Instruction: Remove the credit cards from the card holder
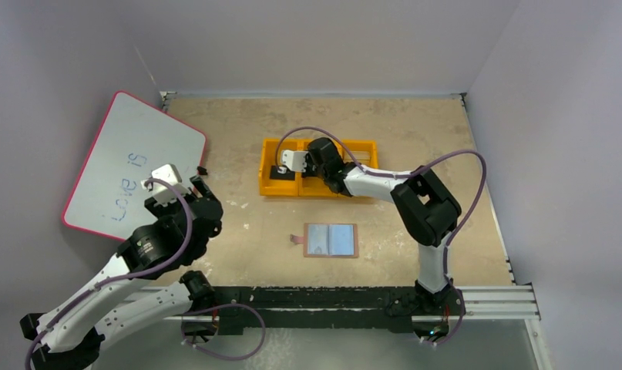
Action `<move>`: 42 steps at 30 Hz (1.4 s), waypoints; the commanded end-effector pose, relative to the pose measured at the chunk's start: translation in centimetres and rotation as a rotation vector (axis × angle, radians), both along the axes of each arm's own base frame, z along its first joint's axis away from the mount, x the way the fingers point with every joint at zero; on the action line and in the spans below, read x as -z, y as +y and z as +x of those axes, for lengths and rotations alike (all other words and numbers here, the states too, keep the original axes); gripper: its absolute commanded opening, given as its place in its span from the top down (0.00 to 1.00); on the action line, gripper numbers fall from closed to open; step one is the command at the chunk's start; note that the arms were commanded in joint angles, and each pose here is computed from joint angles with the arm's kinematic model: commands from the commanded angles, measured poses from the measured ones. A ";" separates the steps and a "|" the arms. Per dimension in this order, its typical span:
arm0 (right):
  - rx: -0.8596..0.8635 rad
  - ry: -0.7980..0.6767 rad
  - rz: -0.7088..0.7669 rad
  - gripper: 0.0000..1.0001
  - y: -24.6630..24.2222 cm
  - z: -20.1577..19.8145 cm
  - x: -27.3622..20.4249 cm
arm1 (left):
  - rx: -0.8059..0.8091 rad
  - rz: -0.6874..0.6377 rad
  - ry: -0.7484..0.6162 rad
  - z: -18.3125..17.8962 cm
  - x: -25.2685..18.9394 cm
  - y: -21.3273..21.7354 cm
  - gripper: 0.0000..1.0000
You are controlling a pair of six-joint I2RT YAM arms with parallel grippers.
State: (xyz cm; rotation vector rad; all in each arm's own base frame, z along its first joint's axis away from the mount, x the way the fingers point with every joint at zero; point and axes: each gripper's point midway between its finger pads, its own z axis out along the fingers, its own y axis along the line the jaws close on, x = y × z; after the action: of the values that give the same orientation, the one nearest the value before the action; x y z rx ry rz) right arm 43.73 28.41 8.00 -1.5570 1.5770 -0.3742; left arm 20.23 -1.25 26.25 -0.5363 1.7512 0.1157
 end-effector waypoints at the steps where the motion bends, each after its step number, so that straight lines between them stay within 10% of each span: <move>1: 0.000 -0.023 0.070 0.81 1.4 1.0 -2.1 | -0.022 -0.009 -0.023 0.1 -0.8 0.3 0.27; 18: -0.012 0.017 0.071 0.72 0.2 0.9 -1.8 | -0.011 0.009 -0.005 0.4 -0.5 -0.2 0.27; 29: -0.052 0.083 0.129 0.42 0.9 0.0 -1.5 | -0.007 0.025 0.010 0.6 -0.2 -0.5 0.27; 38: -0.008 0.121 0.410 0.49 2.8 -0.3 -4.6 | -0.013 0.028 0.008 0.5 -0.3 -0.4 0.27; 42: 0.041 0.217 0.563 0.72 3.7 -1.4 -5.4 | -0.014 0.028 0.006 0.5 -0.3 -0.3 0.28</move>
State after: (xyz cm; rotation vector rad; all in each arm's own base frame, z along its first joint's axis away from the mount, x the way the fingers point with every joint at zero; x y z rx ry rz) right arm 42.56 30.01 7.61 -1.3979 1.7087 0.0015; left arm 20.69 -1.84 25.65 -0.5087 1.7766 0.1564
